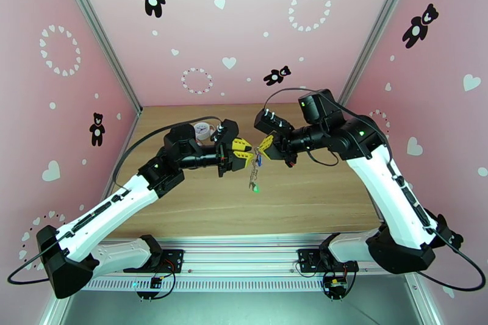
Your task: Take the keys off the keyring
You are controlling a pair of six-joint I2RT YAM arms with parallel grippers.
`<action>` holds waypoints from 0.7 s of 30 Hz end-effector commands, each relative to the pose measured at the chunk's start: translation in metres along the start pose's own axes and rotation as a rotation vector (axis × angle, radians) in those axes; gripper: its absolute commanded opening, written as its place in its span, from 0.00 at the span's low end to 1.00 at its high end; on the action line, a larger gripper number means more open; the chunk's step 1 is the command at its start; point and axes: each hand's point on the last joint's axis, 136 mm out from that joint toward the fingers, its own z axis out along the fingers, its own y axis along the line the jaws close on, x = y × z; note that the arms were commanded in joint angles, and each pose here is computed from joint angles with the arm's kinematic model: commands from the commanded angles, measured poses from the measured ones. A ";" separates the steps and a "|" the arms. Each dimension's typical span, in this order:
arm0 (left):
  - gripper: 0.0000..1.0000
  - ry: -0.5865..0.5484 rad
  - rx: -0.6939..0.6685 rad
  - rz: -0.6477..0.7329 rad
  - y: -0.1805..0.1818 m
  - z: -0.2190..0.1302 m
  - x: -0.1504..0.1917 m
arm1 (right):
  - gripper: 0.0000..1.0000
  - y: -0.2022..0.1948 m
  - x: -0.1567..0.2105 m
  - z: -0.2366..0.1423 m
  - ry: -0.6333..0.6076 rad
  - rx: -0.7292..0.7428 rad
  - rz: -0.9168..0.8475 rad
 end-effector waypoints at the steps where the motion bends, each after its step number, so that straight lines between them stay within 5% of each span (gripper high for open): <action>1: 0.32 0.001 0.016 0.022 0.002 0.004 -0.008 | 0.00 0.006 0.002 -0.002 0.040 -0.005 -0.014; 7: 0.31 0.021 0.040 0.042 0.002 0.010 -0.009 | 0.00 0.008 -0.002 -0.005 0.044 -0.018 -0.014; 21: 0.04 0.097 0.103 0.090 -0.007 0.009 -0.002 | 0.00 0.007 -0.001 -0.003 0.054 -0.018 0.001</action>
